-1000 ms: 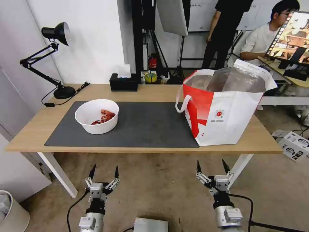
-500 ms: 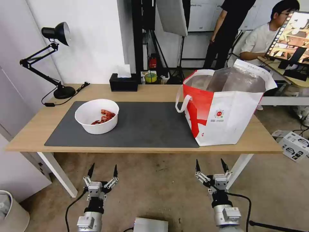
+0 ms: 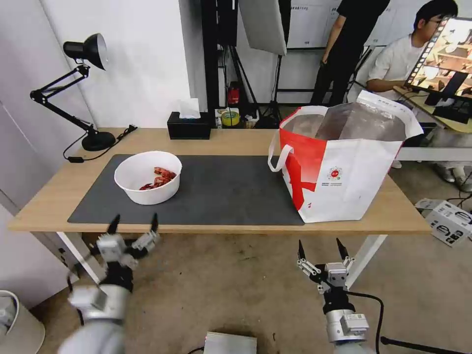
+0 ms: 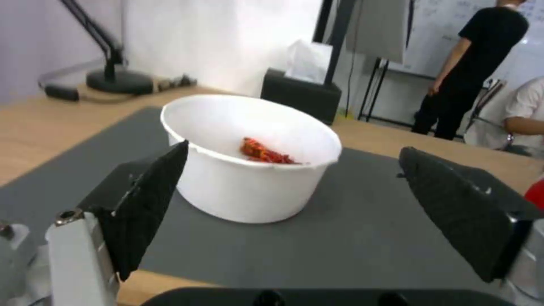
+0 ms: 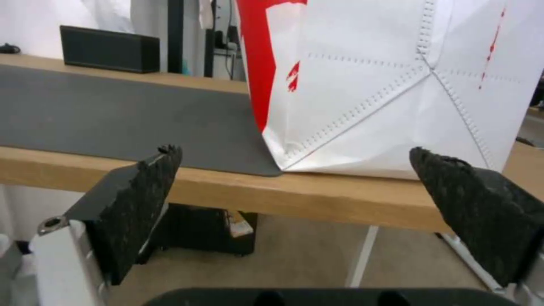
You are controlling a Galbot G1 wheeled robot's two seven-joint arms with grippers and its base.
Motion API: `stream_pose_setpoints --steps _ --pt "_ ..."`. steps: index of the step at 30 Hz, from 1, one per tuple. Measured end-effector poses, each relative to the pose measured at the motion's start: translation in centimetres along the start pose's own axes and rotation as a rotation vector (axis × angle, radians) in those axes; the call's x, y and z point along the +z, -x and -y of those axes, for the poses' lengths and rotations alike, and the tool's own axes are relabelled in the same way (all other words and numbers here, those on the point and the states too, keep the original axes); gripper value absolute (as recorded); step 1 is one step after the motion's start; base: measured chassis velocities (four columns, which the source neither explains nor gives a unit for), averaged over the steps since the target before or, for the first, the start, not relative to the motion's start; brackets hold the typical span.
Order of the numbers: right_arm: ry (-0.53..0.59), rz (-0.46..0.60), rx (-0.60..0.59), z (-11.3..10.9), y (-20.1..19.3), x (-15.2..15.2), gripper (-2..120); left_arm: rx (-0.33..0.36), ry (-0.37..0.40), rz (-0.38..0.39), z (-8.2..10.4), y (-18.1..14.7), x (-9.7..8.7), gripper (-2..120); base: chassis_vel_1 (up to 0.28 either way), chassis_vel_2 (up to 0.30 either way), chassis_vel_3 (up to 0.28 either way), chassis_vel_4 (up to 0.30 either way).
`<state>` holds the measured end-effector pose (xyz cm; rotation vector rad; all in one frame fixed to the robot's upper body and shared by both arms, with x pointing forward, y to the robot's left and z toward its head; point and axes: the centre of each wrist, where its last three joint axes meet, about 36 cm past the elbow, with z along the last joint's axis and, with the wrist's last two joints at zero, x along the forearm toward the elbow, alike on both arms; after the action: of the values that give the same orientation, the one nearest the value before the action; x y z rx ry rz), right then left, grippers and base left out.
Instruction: Pick up the trash from the table and place it into the takeout bag.
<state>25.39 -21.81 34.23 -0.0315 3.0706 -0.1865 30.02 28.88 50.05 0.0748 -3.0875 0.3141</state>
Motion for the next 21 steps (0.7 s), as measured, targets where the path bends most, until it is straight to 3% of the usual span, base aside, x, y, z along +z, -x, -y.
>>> stream_pose_setpoints --steps 1,8,11,17,21 --pt "0.001 0.002 -0.002 0.0 0.1 0.0 99 0.001 -0.015 -0.018 -0.5 0.9 -1.1 100 0.000 0.000 0.000 0.000" --pt "0.002 0.004 -0.005 -0.2 0.3 0.1 99 0.022 -0.066 -0.129 -2.7 5.2 -3.9 100 0.000 0.000 0.000 0.000" --pt "0.004 0.002 -0.004 -0.3 0.3 0.1 99 0.015 -0.122 -0.217 -4.3 10.3 -6.5 100 0.000 0.000 0.000 0.000" --pt "0.006 0.006 0.001 -0.3 0.3 -0.1 99 -0.039 -0.092 -0.297 -6.9 15.6 -7.8 100 0.000 0.000 0.000 0.000" --pt "0.004 0.009 0.007 -0.1 0.4 -0.2 99 -0.093 -0.043 -0.341 -8.6 18.6 -7.4 100 0.000 0.000 0.000 0.000"
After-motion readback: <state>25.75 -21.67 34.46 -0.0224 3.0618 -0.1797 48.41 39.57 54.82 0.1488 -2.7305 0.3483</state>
